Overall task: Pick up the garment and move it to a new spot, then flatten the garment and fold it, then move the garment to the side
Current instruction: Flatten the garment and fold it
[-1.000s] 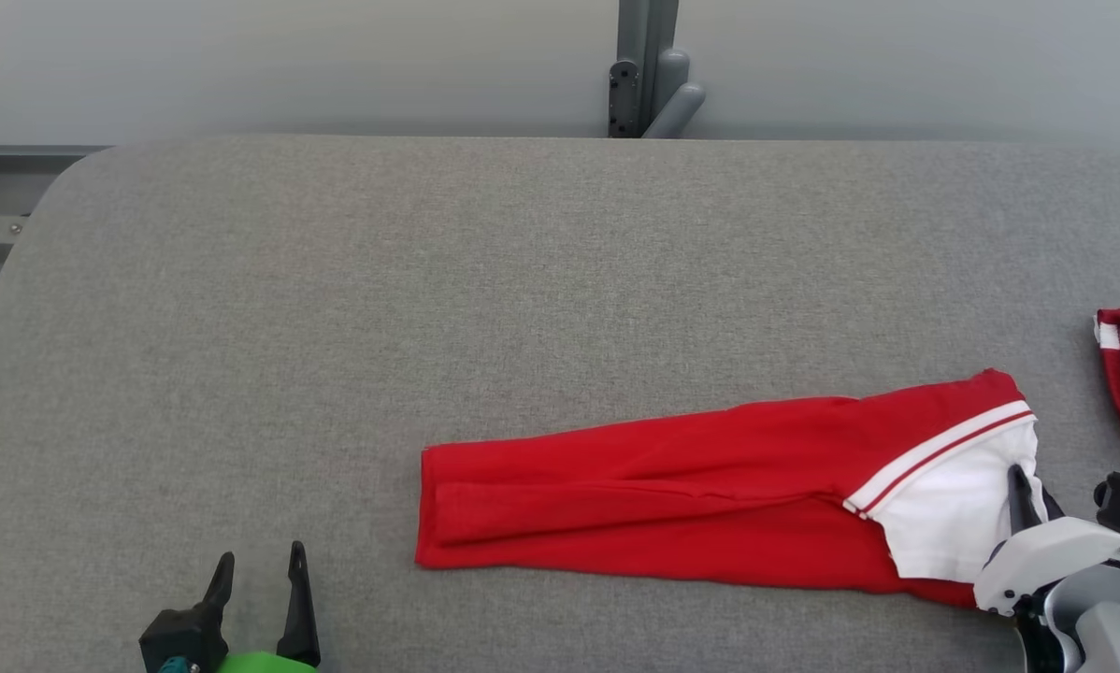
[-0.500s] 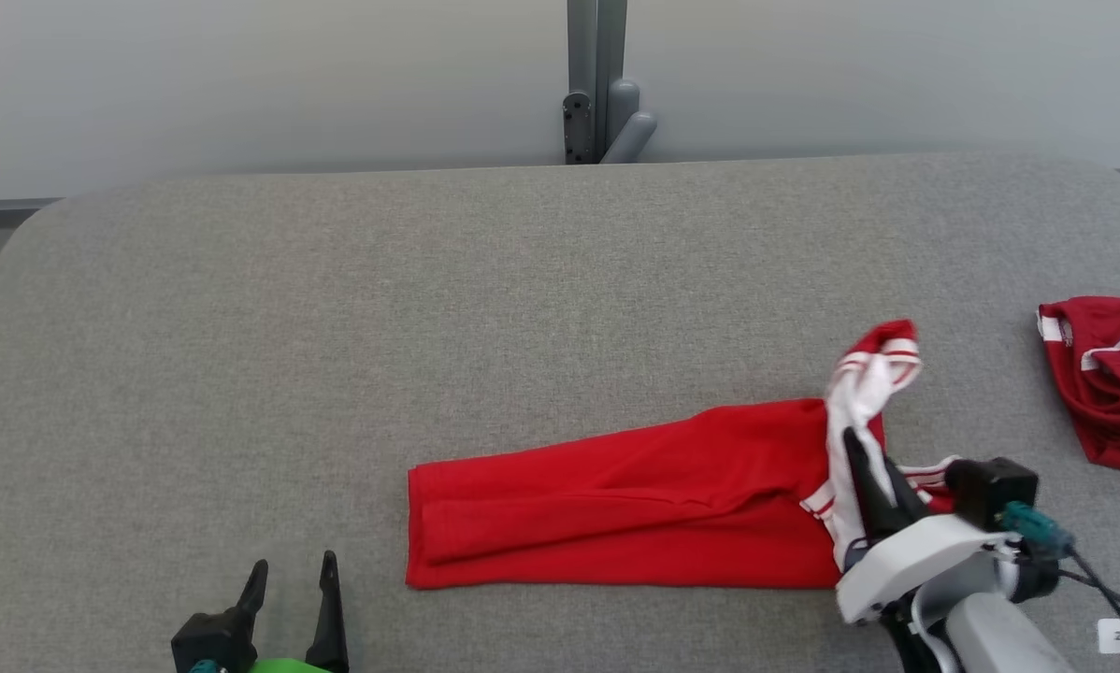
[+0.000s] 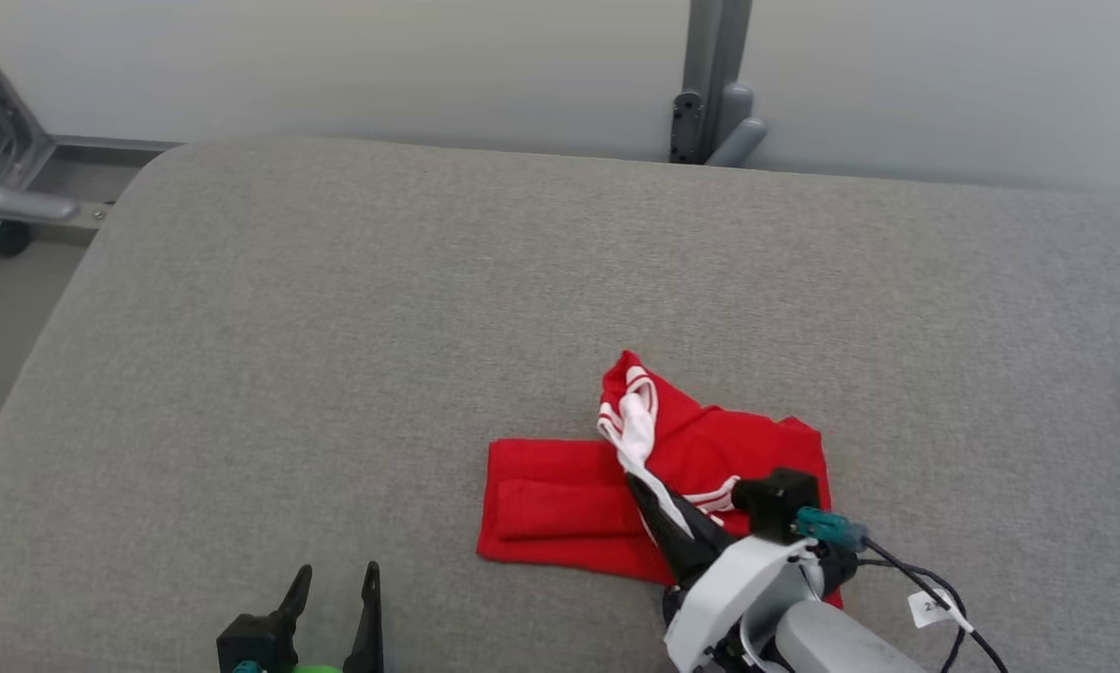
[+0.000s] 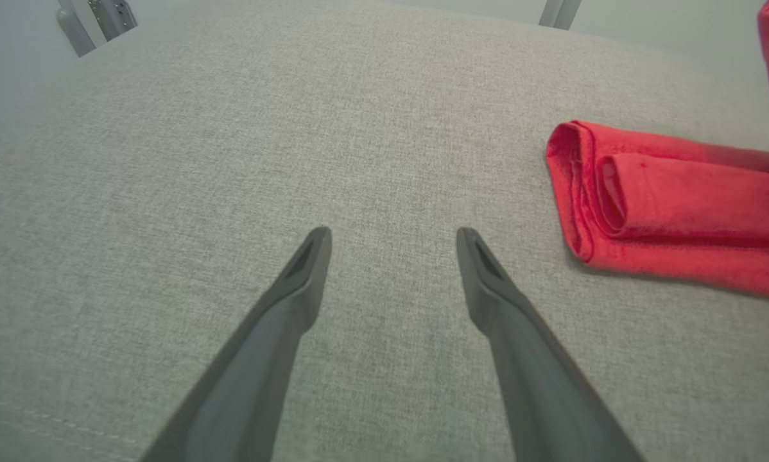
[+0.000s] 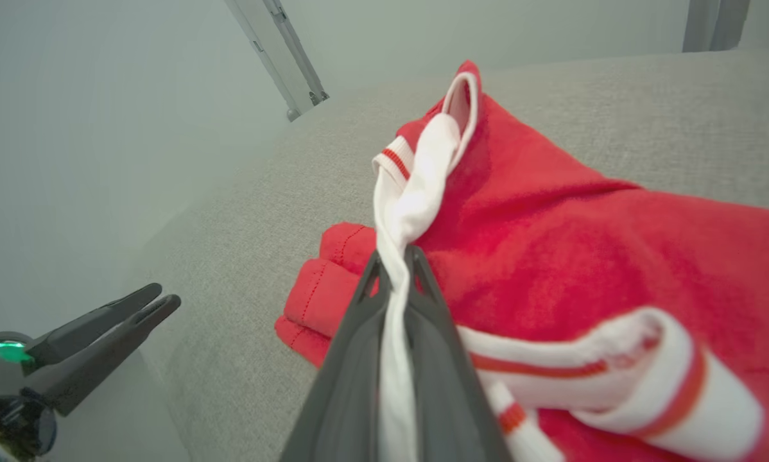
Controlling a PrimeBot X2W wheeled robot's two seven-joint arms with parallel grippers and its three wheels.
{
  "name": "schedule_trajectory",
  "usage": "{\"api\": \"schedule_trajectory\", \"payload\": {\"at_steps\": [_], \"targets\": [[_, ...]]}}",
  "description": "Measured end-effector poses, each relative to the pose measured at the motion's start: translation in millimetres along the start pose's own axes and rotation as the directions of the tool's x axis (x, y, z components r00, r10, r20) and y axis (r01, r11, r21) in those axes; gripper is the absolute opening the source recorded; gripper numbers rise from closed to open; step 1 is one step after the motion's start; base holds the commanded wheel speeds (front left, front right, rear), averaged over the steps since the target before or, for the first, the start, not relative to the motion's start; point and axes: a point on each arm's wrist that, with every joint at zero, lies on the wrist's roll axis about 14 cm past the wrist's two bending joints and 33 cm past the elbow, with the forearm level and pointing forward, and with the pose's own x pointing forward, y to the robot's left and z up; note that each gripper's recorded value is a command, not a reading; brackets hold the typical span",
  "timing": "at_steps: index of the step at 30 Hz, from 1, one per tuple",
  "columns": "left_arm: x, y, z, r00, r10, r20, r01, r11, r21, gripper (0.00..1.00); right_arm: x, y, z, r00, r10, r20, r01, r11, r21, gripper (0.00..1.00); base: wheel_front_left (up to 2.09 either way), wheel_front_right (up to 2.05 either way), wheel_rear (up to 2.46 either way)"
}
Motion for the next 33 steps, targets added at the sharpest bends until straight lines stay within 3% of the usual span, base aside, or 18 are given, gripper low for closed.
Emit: {"api": "schedule_trajectory", "payload": {"at_steps": [6, 7, 8, 9, 16, 20, 21, 26, 33], "targets": [[-15.7, 22.3, -2.3, 0.997, 0.076, 0.004, -0.076, 0.997, -0.017, 1.00, 28.1, 34.2, -15.6, 0.989, 0.125, -0.081, -0.129, 0.991, -0.042, 0.00, 0.00, 0.00, 0.00], [-18.3, 26.1, -2.4, 0.996, 0.090, 0.005, -0.090, 0.996, -0.020, 1.00, 31.7, 36.4, -17.7, 0.987, 0.133, -0.091, -0.137, 0.990, -0.041, 0.14, 0.00, 0.00, 0.00], [-20.9, 29.9, -2.6, 0.995, 0.104, 0.006, -0.104, 0.994, -0.023, 1.00, 34.9, 38.6, -19.6, 0.985, 0.141, -0.101, -0.146, 0.988, -0.045, 0.72, 0.00, 0.00, 0.00], [-23.1, 33.0, -2.6, 0.993, 0.115, 0.007, -0.115, 0.993, -0.026, 1.00, 37.9, 40.5, -19.3, 0.984, 0.148, -0.102, -0.153, 0.987, -0.043, 1.00, 0.00, 0.00, 0.00], [-27.0, 48.5, 3.3, 0.984, 0.175, 0.027, -0.174, 0.984, -0.046, 1.00, 53.8, 35.9, 23.6, 0.991, 0.129, 0.039, -0.128, 0.992, -0.009, 1.00, 0.00, 0.00, 0.00], [-18.8, 45.0, 10.2, 0.986, 0.161, 0.043, -0.159, 0.986, -0.042, 1.00, 39.4, -1.6, 39.3, 0.994, 0.009, 0.107, -0.009, 1.000, -0.005, 1.00, 0.00, 0.00, 0.00], [-13.8, 41.8, 13.4, 0.987, 0.150, 0.051, -0.148, 0.988, -0.039, 1.00, 26.6, -26.0, 45.1, 0.989, -0.067, 0.132, 0.069, 0.998, -0.013, 1.00, 0.00, 0.00, 0.00], [-0.3, 27.6, 22.7, 0.992, 0.100, 0.073, -0.098, 0.995, -0.028, 1.00, -16.8, -83.2, 51.9, 0.951, -0.255, 0.174, 0.262, 0.965, -0.018, 1.00, 0.00, 0.00, 0.00], [14.6, 9.4, 30.2, 0.995, 0.043, 0.087, -0.042, 0.999, -0.012, 1.00, -72.7, -125.3, 44.5, 0.886, -0.427, 0.183, 0.435, 0.901, -0.002, 1.00, 0.00, 0.00, 0.00]]}}
